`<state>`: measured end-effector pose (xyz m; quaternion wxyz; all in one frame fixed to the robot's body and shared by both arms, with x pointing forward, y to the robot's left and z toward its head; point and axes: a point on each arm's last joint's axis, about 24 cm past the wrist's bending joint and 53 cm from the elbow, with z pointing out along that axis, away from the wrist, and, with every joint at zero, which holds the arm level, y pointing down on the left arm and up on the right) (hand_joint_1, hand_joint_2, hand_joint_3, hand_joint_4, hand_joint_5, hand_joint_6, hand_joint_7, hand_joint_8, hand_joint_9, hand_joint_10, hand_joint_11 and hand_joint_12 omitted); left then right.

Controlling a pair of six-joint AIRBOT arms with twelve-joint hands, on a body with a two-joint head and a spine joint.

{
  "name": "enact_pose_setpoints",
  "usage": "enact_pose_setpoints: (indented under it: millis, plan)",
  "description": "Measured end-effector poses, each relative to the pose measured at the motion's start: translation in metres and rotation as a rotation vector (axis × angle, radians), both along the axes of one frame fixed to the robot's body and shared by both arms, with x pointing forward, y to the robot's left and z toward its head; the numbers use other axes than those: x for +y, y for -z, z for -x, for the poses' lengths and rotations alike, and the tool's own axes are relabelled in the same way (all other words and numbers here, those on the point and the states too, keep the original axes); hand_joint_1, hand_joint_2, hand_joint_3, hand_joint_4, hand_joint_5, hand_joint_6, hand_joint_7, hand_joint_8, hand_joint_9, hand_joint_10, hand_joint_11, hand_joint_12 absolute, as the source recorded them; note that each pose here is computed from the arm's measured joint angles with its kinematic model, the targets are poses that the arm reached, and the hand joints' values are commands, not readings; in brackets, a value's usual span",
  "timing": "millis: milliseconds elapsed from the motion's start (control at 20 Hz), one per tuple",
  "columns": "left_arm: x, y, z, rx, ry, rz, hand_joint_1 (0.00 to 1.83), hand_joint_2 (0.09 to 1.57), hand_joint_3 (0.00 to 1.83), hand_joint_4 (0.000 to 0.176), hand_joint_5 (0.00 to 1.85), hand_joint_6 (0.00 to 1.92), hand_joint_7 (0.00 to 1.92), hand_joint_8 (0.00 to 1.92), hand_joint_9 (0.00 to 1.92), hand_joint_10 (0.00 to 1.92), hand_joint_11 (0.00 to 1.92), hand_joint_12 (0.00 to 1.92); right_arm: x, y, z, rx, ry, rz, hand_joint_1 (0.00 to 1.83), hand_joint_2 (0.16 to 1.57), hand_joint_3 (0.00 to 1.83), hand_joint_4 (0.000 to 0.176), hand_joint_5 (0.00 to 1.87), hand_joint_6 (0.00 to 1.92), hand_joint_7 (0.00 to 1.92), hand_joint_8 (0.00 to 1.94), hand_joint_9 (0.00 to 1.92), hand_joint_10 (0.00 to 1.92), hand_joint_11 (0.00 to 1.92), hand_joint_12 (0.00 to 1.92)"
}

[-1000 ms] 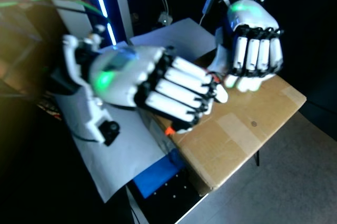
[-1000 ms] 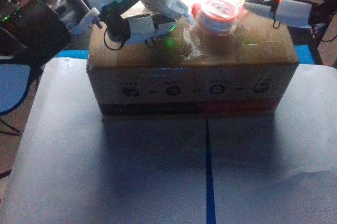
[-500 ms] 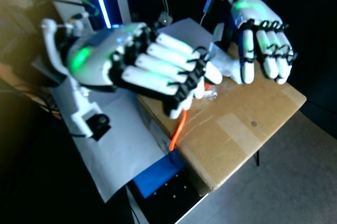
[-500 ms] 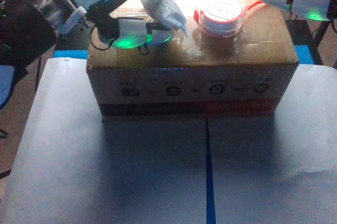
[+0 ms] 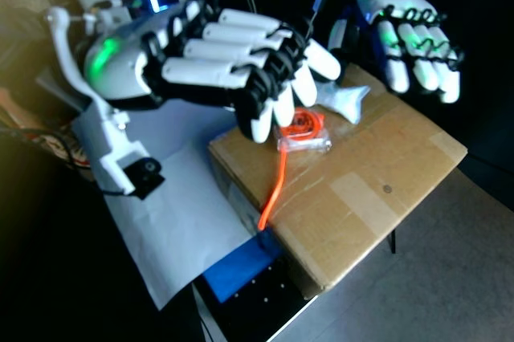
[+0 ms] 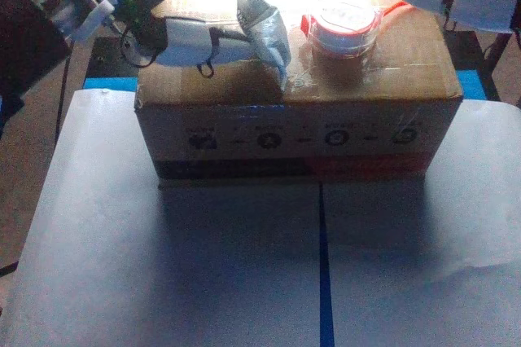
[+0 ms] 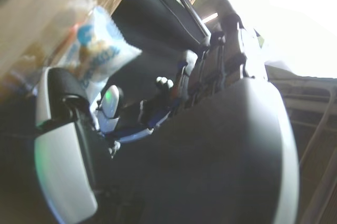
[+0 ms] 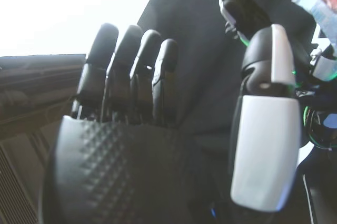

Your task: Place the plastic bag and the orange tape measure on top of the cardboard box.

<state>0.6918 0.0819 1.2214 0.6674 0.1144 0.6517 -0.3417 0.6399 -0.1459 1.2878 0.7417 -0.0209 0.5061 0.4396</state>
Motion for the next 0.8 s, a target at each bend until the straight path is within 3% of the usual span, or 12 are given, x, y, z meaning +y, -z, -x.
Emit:
enact_pose_setpoints:
  millis: [50, 100, 150, 200, 250, 350, 400, 500, 600, 700, 800]
  plan:
    - [-0.003, -0.002, -0.001, -0.007, 0.004, 0.005, 0.82, 0.94, 0.00, 0.071, 0.04, 0.00, 0.00, 0.00, 0.00, 0.00, 0.00, 0.11, 0.001, -0.001, 0.001, -0.002, -0.003, -0.002, 0.95, 0.93, 0.00, 0.000, 0.50, 0.40, 0.33, 1.05, 0.27, 1.34, 0.18, 1.71]
    - [-0.006, -0.004, -0.004, -0.013, 0.004, 0.012, 0.87, 0.95, 0.00, 0.056, 0.07, 0.00, 0.00, 0.00, 0.00, 0.00, 0.00, 0.02, 0.002, -0.001, 0.003, -0.004, -0.007, -0.004, 0.96, 0.93, 0.00, 0.000, 0.51, 0.39, 0.34, 1.07, 0.26, 1.36, 0.15, 1.73]
    - [-0.005, -0.005, -0.006, -0.016, 0.000, 0.015, 0.87, 0.96, 0.00, 0.060, 0.06, 0.00, 0.00, 0.00, 0.00, 0.00, 0.01, 0.02, 0.003, -0.001, 0.003, -0.004, -0.008, -0.005, 0.94, 0.94, 0.00, 0.000, 0.51, 0.38, 0.32, 1.15, 0.25, 1.46, 0.15, 1.80]
    - [-0.004, -0.005, -0.009, -0.013, -0.007, 0.019, 0.87, 0.96, 0.00, 0.053, 0.07, 0.00, 0.00, 0.00, 0.00, 0.00, 0.01, 0.02, 0.002, 0.000, 0.004, -0.004, -0.007, -0.005, 0.98, 0.92, 0.00, 0.000, 0.51, 0.38, 0.29, 1.19, 0.25, 1.48, 0.17, 1.79]
    - [-0.002, -0.006, -0.010, -0.014, -0.011, 0.020, 0.86, 0.96, 0.00, 0.058, 0.07, 0.00, 0.00, 0.00, 0.00, 0.00, 0.01, 0.03, 0.001, 0.000, 0.004, -0.005, -0.006, -0.007, 0.98, 0.92, 0.00, 0.000, 0.52, 0.39, 0.29, 1.20, 0.26, 1.49, 0.19, 1.80]
    - [0.003, -0.007, -0.012, -0.011, -0.024, 0.026, 0.86, 0.96, 0.00, 0.069, 0.08, 0.00, 0.00, 0.00, 0.00, 0.00, 0.00, 0.04, 0.001, 0.002, 0.004, 0.004, -0.014, -0.014, 0.98, 0.94, 0.00, 0.000, 0.51, 0.39, 0.32, 1.06, 0.28, 1.31, 0.18, 1.68]
    - [0.008, -0.008, -0.014, -0.014, -0.033, 0.025, 0.82, 0.96, 0.00, 0.050, 0.09, 0.00, 0.00, 0.00, 0.00, 0.00, 0.00, 0.07, 0.001, 0.002, 0.004, 0.007, -0.019, -0.020, 0.99, 0.95, 0.00, 0.000, 0.51, 0.36, 0.34, 0.98, 0.29, 1.24, 0.18, 1.64]
    - [0.017, -0.013, -0.013, -0.019, -0.048, 0.030, 0.82, 0.96, 0.00, 0.032, 0.09, 0.01, 0.00, 0.00, 0.00, 0.00, 0.03, 0.02, 0.000, 0.004, 0.006, 0.012, -0.024, -0.029, 1.03, 0.96, 0.00, 0.000, 0.51, 0.34, 0.34, 0.92, 0.29, 1.20, 0.17, 1.61]
    - [0.023, -0.021, -0.005, -0.033, -0.047, 0.035, 0.88, 0.97, 0.00, 0.057, 0.07, 0.00, 0.00, 0.00, 0.00, 0.00, 0.01, 0.02, -0.001, 0.008, 0.007, 0.029, -0.033, -0.034, 0.99, 0.94, 0.00, 0.000, 0.47, 0.35, 0.30, 1.06, 0.26, 1.37, 0.20, 1.72]
    - [0.028, -0.033, 0.009, -0.063, -0.038, 0.036, 0.81, 0.95, 0.00, 0.050, 0.09, 0.01, 0.00, 0.00, 0.00, 0.00, 0.00, 0.00, -0.006, 0.002, 0.014, 0.025, -0.030, -0.034, 1.00, 0.91, 0.00, 0.000, 0.41, 0.36, 0.26, 1.05, 0.20, 1.34, 0.14, 1.71]
    - [0.034, -0.044, 0.018, -0.086, -0.041, 0.052, 0.85, 0.96, 0.00, 0.054, 0.10, 0.01, 0.00, 0.00, 0.00, 0.00, 0.06, 0.03, -0.014, -0.004, 0.020, 0.005, -0.021, -0.039, 1.00, 0.91, 0.00, 0.000, 0.37, 0.41, 0.25, 0.97, 0.20, 1.31, 0.14, 1.71]
